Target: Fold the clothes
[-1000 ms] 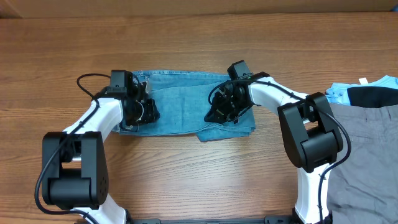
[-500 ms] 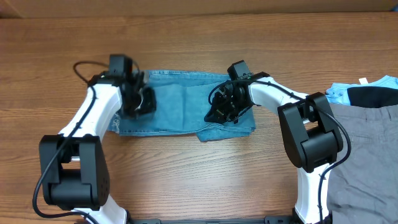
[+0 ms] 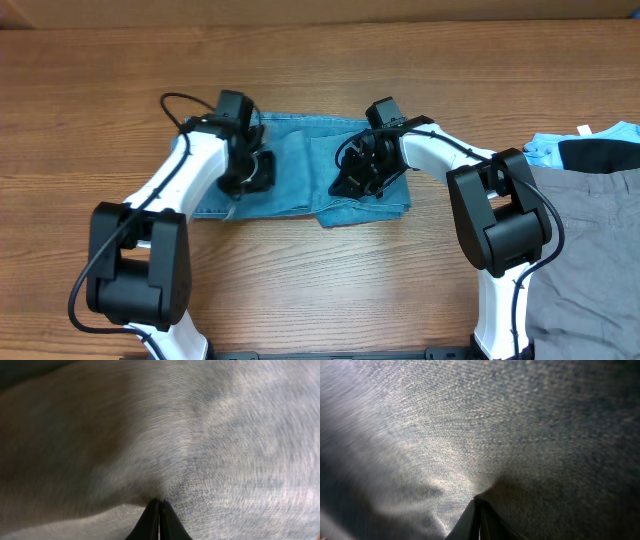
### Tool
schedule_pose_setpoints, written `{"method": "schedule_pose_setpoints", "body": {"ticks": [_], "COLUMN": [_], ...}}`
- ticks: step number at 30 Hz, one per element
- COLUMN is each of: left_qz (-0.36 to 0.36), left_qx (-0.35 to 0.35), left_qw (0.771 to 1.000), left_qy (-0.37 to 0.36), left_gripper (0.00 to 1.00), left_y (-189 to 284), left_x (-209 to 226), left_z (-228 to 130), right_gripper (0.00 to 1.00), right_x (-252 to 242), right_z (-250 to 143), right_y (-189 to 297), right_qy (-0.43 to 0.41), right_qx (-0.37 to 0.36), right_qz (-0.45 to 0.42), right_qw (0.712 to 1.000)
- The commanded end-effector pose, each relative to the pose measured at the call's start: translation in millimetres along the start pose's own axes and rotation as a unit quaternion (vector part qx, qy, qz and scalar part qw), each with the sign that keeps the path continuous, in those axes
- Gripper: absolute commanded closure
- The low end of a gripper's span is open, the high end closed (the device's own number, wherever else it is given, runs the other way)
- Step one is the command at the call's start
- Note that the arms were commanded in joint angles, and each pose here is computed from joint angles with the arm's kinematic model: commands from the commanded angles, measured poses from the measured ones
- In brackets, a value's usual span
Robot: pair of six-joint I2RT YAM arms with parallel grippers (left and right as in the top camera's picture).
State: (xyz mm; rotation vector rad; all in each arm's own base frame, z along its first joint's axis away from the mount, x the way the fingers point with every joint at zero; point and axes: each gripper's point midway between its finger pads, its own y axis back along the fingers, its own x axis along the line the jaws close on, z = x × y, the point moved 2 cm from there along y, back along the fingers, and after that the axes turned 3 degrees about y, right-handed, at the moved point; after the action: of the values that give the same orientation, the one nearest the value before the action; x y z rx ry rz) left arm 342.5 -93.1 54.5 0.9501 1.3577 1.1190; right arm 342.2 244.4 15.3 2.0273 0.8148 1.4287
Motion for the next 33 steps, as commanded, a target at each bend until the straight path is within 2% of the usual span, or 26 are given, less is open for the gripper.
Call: {"method": "schedule_pose_setpoints", "body": {"ticks": [1, 4, 7, 10, 13, 15, 17, 19, 20, 29, 33], "left_qz": [0.098, 0.135, 0.127, 0.086, -0.005, -0.038, -0.03, -0.013, -0.005, 0.048, 0.048], "left_qx": [-0.013, -0.014, -0.038, -0.074, -0.098, -0.099, -0.092, -0.084, -0.079, 0.0, 0.027], "left_qw": [0.994, 0.987, 0.985, 0.988, 0.993, 0.994, 0.995, 0.996, 0.997, 0.998, 0.998], "left_qy": [0.039, 0.082, 0.112, 0.108, 0.061, 0.026, 0.015, 0.018, 0.019, 0.037, 0.043], "left_gripper": [0.96, 0.87, 0.75, 0.65, 0.57, 0.45, 0.26, 0.13, 0.1, 0.14, 0.17], "left_y": [18, 43, 70, 98, 115, 117, 112, 105, 101, 35, 13], "left_x": [52, 88, 103, 99, 65, 46, 41, 44, 46, 76, 82], "left_z": [5, 3, 10, 22, 30, 30, 28, 28, 27, 28, 27], "right_gripper": [0.95, 0.95, 0.95, 0.95, 0.95, 0.95, 0.95, 0.95, 0.95, 0.95, 0.95], "right_x": [-50, -50, -50, -49, -49, -49, -49, -49, -49, -50, -50], "right_z": [1, 1, 1, 1, 2, 2, 1, 1, 1, 1, 1], "right_y": [-16, -16, -16, -16, -16, -16, -16, -16, -16, -16, -16], "right_qy": [-0.067, -0.067, -0.067, -0.066, -0.066, -0.066, -0.066, -0.066, -0.066, -0.066, -0.067], "right_qx": [0.005, 0.004, 0.004, 0.003, 0.003, 0.003, 0.003, 0.003, 0.003, 0.004, 0.005], "right_qz": [-0.064, -0.064, -0.064, -0.063, -0.063, -0.063, -0.063, -0.063, -0.063, -0.063, -0.064], "right_qw": [0.996, 0.996, 0.996, 0.996, 0.996, 0.996, 0.996, 0.996, 0.996, 0.996, 0.996]}}
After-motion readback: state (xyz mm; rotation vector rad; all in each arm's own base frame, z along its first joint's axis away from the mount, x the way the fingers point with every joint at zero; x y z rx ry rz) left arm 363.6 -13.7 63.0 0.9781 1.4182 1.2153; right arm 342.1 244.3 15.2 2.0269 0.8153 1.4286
